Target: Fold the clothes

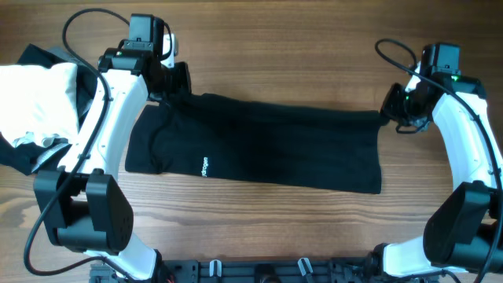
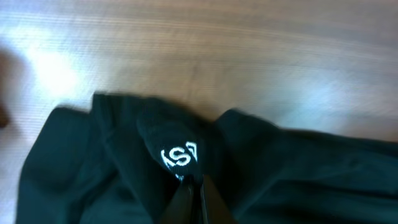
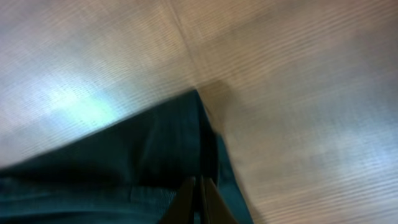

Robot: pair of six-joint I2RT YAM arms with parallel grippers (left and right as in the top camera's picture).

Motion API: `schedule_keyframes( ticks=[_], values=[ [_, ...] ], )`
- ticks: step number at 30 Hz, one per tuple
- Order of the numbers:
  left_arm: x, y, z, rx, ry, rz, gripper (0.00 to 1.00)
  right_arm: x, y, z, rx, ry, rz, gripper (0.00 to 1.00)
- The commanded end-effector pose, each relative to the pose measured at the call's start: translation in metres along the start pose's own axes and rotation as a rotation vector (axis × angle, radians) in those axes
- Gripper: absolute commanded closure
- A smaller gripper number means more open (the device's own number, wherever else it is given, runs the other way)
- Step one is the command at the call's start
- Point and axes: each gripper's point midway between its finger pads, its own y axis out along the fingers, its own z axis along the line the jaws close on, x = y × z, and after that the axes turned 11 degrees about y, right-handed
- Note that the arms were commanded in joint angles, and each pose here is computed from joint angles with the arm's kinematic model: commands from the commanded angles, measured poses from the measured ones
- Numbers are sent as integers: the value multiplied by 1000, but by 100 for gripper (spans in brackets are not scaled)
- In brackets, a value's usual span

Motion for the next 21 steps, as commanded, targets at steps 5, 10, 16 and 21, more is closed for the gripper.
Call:
schedule_keyframes(
  ticks=[5, 10, 16, 21],
  values=[
    [-34, -8, 29, 176, -4, 126, 96, -19, -6, -31, -154, 24, 59, 96],
    [-49, -6, 31, 189, -13, 183, 96, -29, -8, -39, -192, 14, 97, 96],
    [-73, -3, 42, 231, -18, 268, 96, -37, -11, -46, -227, 12, 127, 96],
    [-89, 1, 56, 243, -77, 309, 96, -45, -13, -51, -248, 10, 160, 96]
  ],
)
